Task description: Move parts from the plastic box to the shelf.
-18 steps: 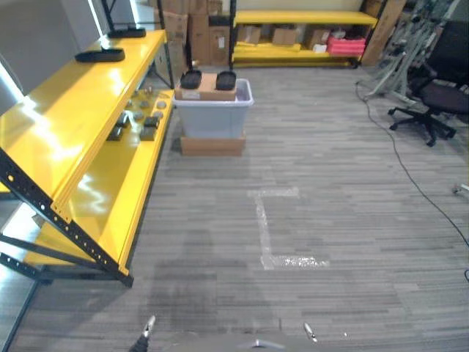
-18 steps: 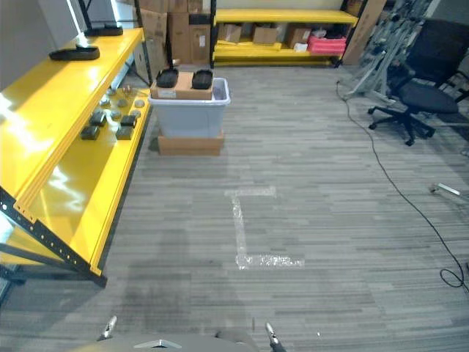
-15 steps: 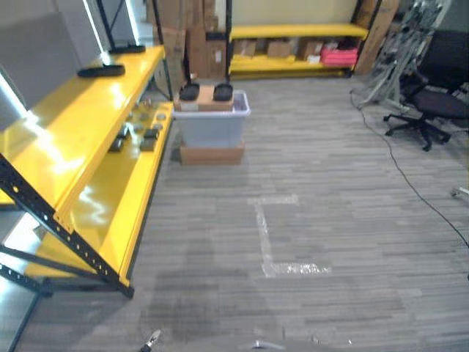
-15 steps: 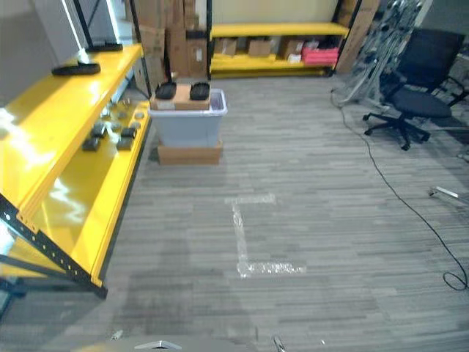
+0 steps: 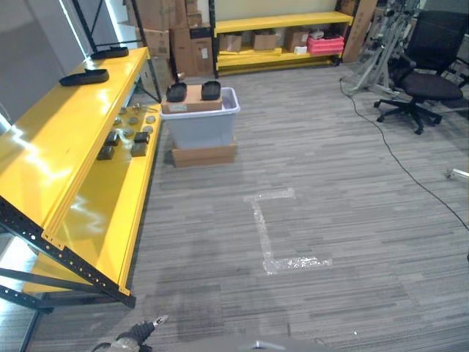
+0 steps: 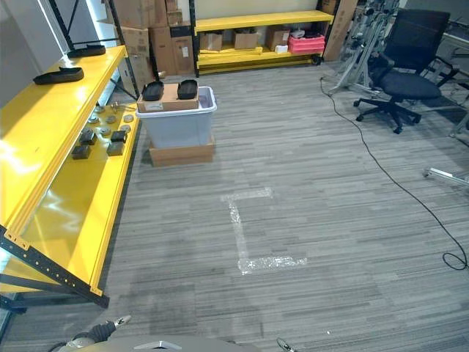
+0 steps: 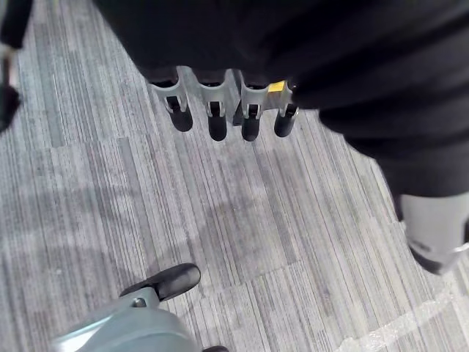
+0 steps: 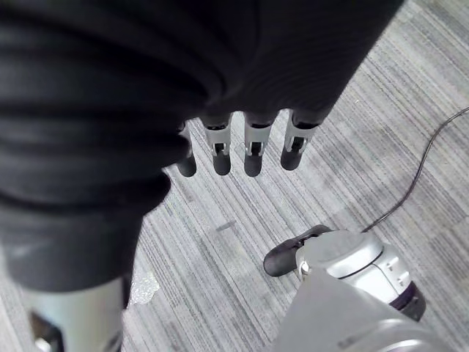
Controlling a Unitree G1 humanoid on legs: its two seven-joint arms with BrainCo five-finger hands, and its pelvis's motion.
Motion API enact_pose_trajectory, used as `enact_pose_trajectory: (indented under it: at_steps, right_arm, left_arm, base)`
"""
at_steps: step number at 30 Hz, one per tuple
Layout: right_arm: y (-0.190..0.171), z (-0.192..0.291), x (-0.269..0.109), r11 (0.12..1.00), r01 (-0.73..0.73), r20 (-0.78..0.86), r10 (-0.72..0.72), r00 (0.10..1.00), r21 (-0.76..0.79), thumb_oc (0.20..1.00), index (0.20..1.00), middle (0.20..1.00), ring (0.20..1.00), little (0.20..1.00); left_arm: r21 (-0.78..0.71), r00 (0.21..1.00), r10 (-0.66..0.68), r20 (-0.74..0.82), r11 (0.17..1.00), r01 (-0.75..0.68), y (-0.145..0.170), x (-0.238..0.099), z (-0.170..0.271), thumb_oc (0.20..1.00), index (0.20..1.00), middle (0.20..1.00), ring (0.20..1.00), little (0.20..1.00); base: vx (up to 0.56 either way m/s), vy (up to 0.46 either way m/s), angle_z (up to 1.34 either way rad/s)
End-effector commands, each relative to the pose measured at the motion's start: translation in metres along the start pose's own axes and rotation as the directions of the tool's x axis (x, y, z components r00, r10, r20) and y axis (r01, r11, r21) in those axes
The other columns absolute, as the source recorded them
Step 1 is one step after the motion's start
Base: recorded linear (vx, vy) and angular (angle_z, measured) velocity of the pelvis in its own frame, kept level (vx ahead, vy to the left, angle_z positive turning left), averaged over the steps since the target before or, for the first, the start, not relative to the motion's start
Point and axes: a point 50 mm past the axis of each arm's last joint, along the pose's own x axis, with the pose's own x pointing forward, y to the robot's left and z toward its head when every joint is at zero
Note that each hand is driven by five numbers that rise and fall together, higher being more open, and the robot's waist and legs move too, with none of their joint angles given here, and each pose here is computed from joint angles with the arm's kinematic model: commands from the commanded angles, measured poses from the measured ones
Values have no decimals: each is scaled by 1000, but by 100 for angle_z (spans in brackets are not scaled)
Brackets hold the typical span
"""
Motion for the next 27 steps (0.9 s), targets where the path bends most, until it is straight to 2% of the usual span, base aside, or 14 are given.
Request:
enact_pose_trajectory:
  at_steps: [1, 5, 11, 27]
  right_arm:
    - [-8, 2, -1, 999, 31, -17, -31, 999, 6, 1000, 1000, 1000, 1000, 1000]
    - [-15, 6, -1, 998, 47, 1, -47, 999, -31, 1000, 1000, 1000, 1000, 1000]
    - [-22, 15, -2, 999, 49, 59, -50, 997, 24, 1000, 1000, 1000, 1000, 1000]
    - [0, 27, 0, 991, -2, 109, 17, 994, -134, 1000, 1000, 1000, 1000, 1000]
  left_arm:
    - [12, 998, 49, 40, 999, -50, 13, 1, 12, 1000, 1000, 1000, 1000, 1000]
    - [24, 998, 61, 27, 998, -62, 20, 0, 6, 1000, 1000, 1000, 1000, 1000]
    - [-34, 995, 95, 42, 995, -93, 31, -1, 7, 1000, 1000, 1000, 1000, 1000]
    - [-8, 995, 48, 92, 999, -47, 16, 0, 17, 1000, 1000, 1000, 1000, 1000]
  base:
    - [-33, 22, -1]
    - [-9, 3, -1]
    - [-12, 7, -3]
    - [6, 0, 0]
